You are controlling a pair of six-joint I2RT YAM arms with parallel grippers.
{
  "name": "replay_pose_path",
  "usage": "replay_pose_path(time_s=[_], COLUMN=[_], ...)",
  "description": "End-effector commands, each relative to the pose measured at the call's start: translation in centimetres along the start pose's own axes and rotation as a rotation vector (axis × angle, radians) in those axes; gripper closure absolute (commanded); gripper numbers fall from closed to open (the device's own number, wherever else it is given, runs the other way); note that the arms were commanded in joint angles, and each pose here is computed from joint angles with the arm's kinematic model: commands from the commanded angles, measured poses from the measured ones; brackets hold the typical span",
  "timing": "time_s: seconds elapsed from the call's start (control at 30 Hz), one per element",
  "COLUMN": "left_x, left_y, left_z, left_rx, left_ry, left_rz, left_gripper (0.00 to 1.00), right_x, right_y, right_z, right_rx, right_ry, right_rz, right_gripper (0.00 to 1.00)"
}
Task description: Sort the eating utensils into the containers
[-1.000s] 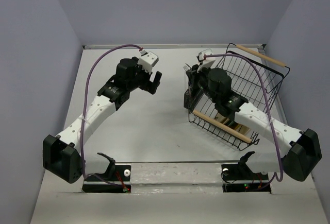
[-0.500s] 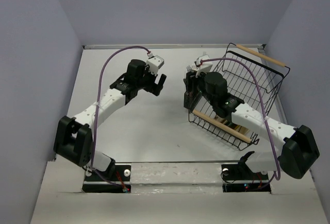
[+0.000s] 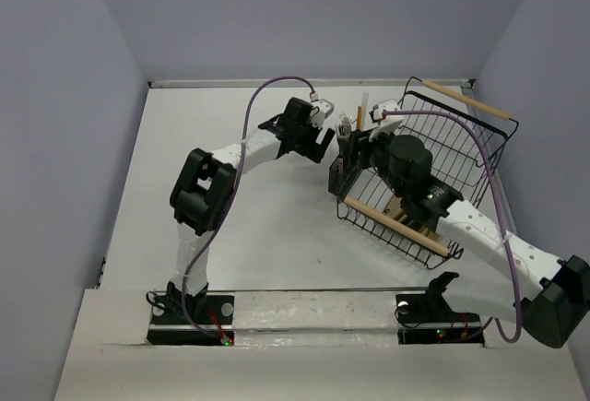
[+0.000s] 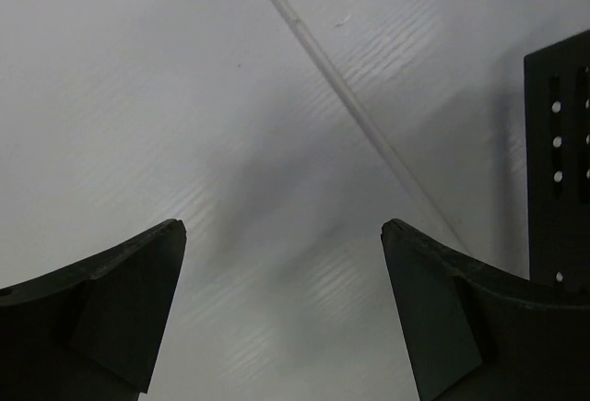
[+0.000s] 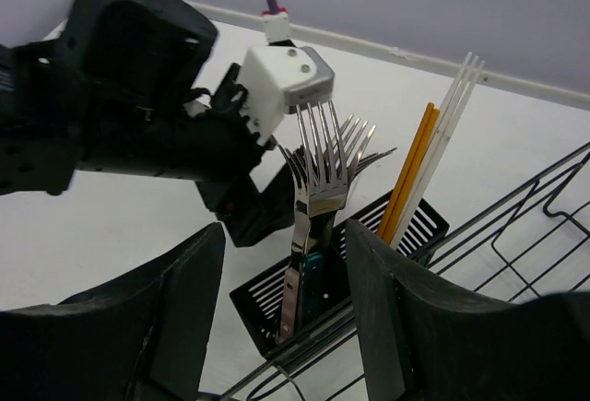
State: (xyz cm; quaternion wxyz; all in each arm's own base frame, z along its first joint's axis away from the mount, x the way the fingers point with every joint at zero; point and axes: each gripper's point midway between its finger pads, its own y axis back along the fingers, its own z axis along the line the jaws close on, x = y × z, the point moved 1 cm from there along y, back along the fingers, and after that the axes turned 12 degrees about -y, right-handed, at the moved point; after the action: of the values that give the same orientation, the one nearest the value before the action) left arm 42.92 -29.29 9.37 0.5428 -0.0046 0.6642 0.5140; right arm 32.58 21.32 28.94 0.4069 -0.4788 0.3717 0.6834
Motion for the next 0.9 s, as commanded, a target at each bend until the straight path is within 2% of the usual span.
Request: replay_pose_path(time_s=[0.0, 0.1, 0.3, 0.37, 0.4, 0.47, 0.67, 0.73, 0.87], left_x=[-4.9, -3.5, -5.3, -3.5, -4.9, -3.0, -1.8, -1.0, -0.5], left_y=[-1.7, -4.3, -6.5, -8.0, -7.9, -9.0, -9.5, -9.4, -8.6], left_z=[-0.4, -0.4, -1.0, -0.7, 0.0, 0.6, 0.7, 0.6, 0.0], left_rx=[-0.014, -0.010, 0.043, 0.017, -0.010, -0.045, -0.059, -0.048, -0.023], left_ry=[0.015, 0.035, 0.064, 0.067, 0.064, 0.051, 0.029, 0.016, 0.009], left_rz=[-0.067, 0.008, -0.020, 0.053, 0.036, 0.105, 0.145, 0.167, 0.168], left_gripper=[0.01, 0.01, 0.01, 0.01, 0.01, 0.01, 0.02, 0.07, 0.29], right_x=[-0.4, -0.6, -0.5, -0.3, -0.2, -0.3, -0.9, -1.2, -1.3], right_y=[1.3, 2.1, 2.7, 2.8, 2.8, 3.0, 3.8, 3.9, 4.1], right_z=[-0.8, -0.8, -0.7, -0.7, -0.7, -0.8, -1.1, -1.2, -1.4], right_rx=[0.017, 0.006, -0.008, -0.012, -0.010, -0.011, -0.001, 0.003, 0.013], right_ry=[-0.014, -0.026, -0.045, -0.052, -0.052, -0.053, -0.048, -0.049, -0.051], right_rz=[-0.024, -0.032, -0.031, -0.029, -0.027, -0.029, -0.053, -0.062, -0.070], right_gripper=[0.39, 0.39, 0.39, 0.39, 0.39, 0.39, 0.39, 0.39, 0.39])
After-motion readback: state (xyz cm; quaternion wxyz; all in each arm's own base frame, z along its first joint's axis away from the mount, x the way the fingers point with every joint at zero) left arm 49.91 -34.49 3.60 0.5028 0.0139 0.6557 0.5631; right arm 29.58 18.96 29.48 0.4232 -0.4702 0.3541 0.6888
